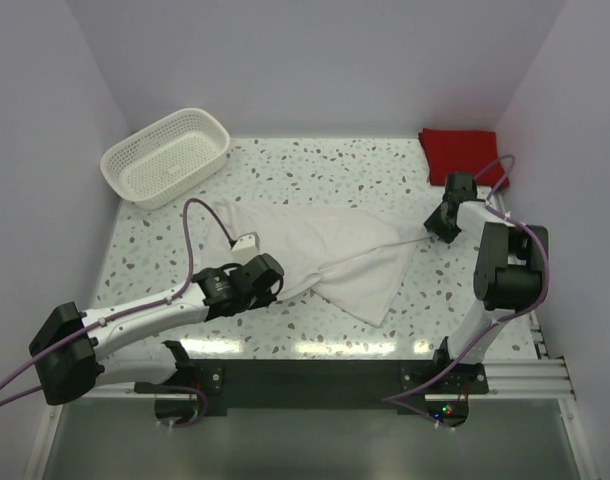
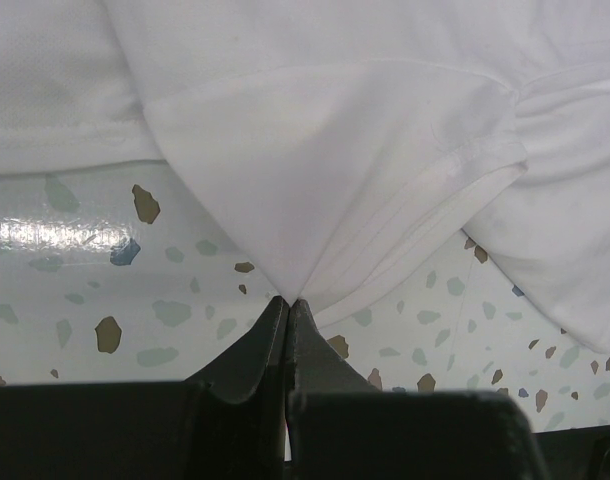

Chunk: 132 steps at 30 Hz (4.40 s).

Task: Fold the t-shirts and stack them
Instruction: Flatten the tshirt out, then fold the tshirt

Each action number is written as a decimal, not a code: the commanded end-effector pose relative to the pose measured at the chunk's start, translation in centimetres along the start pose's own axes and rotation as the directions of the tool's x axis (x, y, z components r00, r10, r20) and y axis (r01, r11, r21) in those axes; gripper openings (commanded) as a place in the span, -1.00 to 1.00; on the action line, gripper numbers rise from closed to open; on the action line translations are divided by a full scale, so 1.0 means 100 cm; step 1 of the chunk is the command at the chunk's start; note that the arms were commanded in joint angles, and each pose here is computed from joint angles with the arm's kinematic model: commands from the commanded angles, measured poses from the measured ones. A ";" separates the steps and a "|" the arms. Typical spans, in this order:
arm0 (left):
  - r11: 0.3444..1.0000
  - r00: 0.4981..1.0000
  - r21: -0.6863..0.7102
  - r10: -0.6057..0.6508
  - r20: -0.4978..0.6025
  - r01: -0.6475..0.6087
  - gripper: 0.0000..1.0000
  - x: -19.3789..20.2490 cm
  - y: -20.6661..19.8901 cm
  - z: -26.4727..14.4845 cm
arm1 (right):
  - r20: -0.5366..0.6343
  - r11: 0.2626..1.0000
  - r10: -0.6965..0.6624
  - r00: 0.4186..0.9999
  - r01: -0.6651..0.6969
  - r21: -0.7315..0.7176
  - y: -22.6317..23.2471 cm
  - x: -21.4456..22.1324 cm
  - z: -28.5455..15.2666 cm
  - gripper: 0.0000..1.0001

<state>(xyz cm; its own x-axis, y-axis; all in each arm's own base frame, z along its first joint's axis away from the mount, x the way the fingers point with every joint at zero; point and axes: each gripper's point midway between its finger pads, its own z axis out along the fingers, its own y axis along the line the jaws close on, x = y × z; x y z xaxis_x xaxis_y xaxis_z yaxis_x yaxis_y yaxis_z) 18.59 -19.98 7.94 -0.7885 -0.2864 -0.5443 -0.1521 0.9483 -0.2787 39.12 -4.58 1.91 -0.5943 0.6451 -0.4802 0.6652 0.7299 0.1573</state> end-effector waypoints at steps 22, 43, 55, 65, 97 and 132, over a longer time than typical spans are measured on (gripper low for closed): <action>0.999 0.968 -0.037 -0.016 0.251 0.026 -1.00 -0.124 0.011 -0.004 | 0.059 0.997 -0.053 0.997 0.056 -0.048 0.017 -0.038 -0.037 -1.00; 0.989 0.441 0.049 0.017 0.897 -0.137 -1.00 -0.430 -0.030 -0.331 | 0.672 0.808 0.059 0.738 0.360 -0.467 0.075 -0.195 -0.448 -1.00; 0.945 0.143 0.173 -0.138 0.980 -0.276 -1.00 -0.364 0.012 -0.522 | 0.892 0.792 0.141 0.430 0.491 -0.362 -0.010 -0.152 -0.602 -1.00; 0.939 0.272 0.146 -0.059 0.961 -0.311 -1.00 -0.377 -0.014 -0.457 | 0.869 0.743 0.057 0.491 0.560 -0.365 0.017 -0.152 -0.571 -1.00; 0.932 0.877 0.025 0.330 0.349 -0.361 -1.00 -0.313 -0.016 0.165 | 0.174 0.775 -0.424 0.889 0.455 -0.438 0.113 -0.063 -0.008 -1.00; 0.964 0.916 0.003 0.252 0.311 -0.267 -1.00 -0.312 0.015 0.091 | 0.226 0.799 -0.359 0.906 0.423 -0.428 0.110 -0.090 -0.089 -1.00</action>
<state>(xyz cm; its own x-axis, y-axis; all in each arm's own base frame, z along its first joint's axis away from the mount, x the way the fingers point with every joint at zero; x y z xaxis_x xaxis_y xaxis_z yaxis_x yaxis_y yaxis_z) 49.94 -12.03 14.97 -0.5969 -0.0336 -0.8016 0.1018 0.9879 -0.1173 48.89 -0.04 11.32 -0.7254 0.2816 -0.6281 0.1021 0.9464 0.3063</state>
